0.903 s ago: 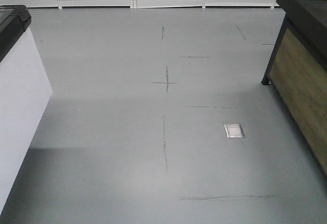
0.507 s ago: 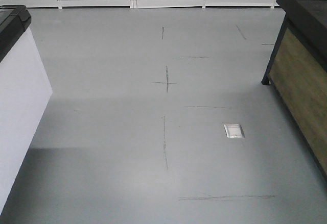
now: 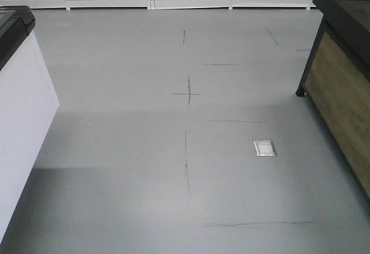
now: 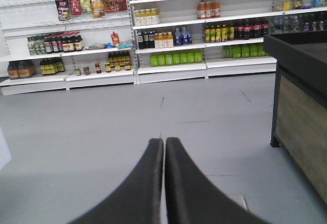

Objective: Pick three apples into basket with both arms
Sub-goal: 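Drive the base forward across the store floor toward the produce tables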

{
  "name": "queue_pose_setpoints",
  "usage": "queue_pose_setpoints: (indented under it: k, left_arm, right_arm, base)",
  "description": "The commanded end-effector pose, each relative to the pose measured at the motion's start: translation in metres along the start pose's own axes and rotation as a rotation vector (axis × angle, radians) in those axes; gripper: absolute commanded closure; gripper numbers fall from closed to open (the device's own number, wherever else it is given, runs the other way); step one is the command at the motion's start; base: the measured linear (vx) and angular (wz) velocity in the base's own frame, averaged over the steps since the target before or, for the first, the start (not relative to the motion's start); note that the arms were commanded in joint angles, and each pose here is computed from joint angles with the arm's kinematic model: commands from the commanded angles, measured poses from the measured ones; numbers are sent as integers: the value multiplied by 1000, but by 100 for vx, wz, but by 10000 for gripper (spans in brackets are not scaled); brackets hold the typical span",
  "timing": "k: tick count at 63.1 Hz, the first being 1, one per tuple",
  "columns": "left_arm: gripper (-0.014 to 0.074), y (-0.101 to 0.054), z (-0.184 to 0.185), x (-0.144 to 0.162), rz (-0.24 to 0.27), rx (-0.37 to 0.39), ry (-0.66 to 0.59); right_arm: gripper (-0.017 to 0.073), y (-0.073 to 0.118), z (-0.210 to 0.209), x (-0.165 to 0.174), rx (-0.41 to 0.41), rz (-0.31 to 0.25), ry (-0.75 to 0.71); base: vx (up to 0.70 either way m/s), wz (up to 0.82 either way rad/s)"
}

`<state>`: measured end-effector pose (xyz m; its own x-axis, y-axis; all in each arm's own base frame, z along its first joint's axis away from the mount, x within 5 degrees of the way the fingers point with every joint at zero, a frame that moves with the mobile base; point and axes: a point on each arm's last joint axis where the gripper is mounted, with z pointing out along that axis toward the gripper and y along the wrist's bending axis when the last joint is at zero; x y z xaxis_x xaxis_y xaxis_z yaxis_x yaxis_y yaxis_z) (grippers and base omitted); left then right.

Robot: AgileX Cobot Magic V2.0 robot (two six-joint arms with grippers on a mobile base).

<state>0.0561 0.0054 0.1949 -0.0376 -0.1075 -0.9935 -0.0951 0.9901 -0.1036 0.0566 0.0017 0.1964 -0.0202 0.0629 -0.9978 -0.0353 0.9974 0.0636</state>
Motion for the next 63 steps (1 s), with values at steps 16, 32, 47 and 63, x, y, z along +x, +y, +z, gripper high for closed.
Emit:
queue_pose_setpoints:
  k: [16,32,47,63]
  left_arm:
    - [600,-1,-1,-5,-4,14,-81]
    - [600,-1,-1,-5,-4,14,-81]
    - [600,-1,-1,-5,-4,14,-81]
    - [600,-1,-1,-5,-4,14,-81]
  right_arm:
    - [564,1,-1,-3,-6,-11,-74]
    - [564,1,-1,-3,-6,-11,-74]
    - [564,1,-1,-3,-6,-11,-74]
    - [564,1,-1,-3,-6,-11,-74]
  base:
    - [0,0]
    - [2,1]
    - [8,0]
    - [14,-4]
